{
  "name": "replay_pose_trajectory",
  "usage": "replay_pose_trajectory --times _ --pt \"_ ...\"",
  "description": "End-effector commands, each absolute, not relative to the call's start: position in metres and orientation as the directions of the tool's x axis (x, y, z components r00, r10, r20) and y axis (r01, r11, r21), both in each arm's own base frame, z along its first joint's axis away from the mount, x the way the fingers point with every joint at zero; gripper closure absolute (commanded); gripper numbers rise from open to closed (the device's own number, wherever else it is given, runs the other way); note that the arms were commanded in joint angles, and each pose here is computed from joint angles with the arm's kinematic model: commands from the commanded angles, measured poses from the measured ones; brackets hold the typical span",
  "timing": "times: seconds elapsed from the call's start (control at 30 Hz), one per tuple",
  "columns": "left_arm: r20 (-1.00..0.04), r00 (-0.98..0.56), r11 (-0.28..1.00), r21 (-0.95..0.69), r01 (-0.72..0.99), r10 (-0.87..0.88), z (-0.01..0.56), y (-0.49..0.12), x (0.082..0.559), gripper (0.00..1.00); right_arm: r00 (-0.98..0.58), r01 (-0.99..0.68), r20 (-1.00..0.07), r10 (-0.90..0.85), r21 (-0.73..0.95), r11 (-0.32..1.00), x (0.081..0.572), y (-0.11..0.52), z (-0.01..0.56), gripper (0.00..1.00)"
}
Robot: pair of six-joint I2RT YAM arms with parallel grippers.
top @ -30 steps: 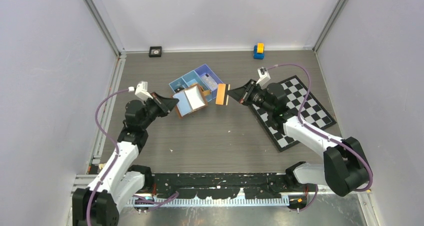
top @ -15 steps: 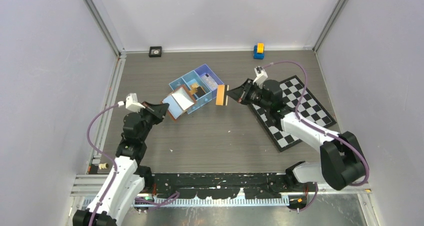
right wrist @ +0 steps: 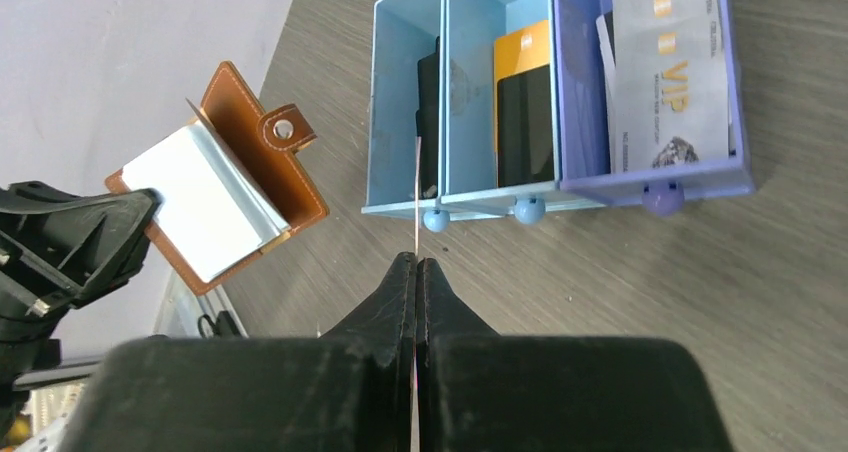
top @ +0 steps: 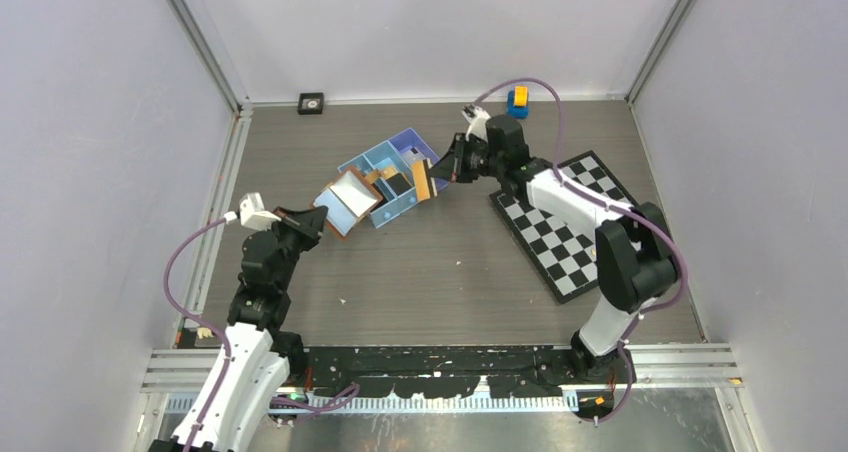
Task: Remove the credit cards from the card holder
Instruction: Place the credit card in the storage box.
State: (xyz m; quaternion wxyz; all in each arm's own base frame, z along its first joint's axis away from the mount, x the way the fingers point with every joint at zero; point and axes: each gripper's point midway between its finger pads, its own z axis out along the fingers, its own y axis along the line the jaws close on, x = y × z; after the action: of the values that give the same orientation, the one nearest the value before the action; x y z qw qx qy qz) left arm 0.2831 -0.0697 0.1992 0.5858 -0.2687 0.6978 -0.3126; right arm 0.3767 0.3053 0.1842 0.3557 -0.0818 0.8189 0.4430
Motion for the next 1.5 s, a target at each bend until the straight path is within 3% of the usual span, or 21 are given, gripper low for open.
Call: replay_pose_trajectory --times 0.0,0.37,0.73,0.77,0.8,0.83,0.9,1.17,1.47 --pt "-0.649 -0.117 0.650 -0.759 0.032 -0.752 0.218 -0.067 0.283 1.00 -0.702 -0.555 -0.712 0.022 0.566 0.610 0.386 0.318 0.194 1.00" --pt "-0.632 -0.089 0.629 -0.775 0.058 -0.770 0.226 -0.066 0.276 1.00 -0.692 -0.610 -0.715 -0.095 0.510 0.606 0.434 0.361 0.172 0.99" --pt "-0.627 -0.107 0.623 -0.779 0.072 -0.771 0.228 -0.070 0.277 1.00 -0.692 -0.639 -0.695 -0.193 0.467 0.611 0.443 0.390 0.143 0.99" --pt "-0.628 -0.107 0.624 -0.778 0.072 -0.771 0.227 -0.070 0.277 1.00 -0.696 -0.632 -0.692 -0.191 0.465 0.620 0.445 0.389 0.141 0.93" --pt "-0.628 -0.105 0.624 -0.778 0.072 -0.771 0.228 -0.070 0.277 1.00 -0.702 -0.622 -0.688 -0.187 0.463 0.632 0.446 0.388 0.139 0.76" --pt "-0.628 -0.105 0.625 -0.778 0.070 -0.771 0.227 -0.069 0.277 1.00 -0.707 -0.608 -0.685 -0.178 0.459 0.648 0.449 0.387 0.138 0.67" --pt "-0.630 -0.103 0.627 -0.776 0.067 -0.770 0.227 -0.069 0.277 1.00 -0.705 -0.583 -0.691 -0.159 0.437 0.685 0.453 0.382 0.140 0.62" --pt "-0.635 -0.100 0.632 -0.772 0.061 -0.766 0.226 -0.067 0.277 1.00 -0.650 -0.541 -0.746 -0.145 0.321 0.777 0.447 0.372 0.157 0.58" --pt "-0.642 -0.098 0.640 -0.766 0.053 -0.760 0.224 -0.066 0.278 1.00 -0.615 -0.577 -0.700 -0.364 0.084 0.813 0.418 0.382 0.120 0.59"
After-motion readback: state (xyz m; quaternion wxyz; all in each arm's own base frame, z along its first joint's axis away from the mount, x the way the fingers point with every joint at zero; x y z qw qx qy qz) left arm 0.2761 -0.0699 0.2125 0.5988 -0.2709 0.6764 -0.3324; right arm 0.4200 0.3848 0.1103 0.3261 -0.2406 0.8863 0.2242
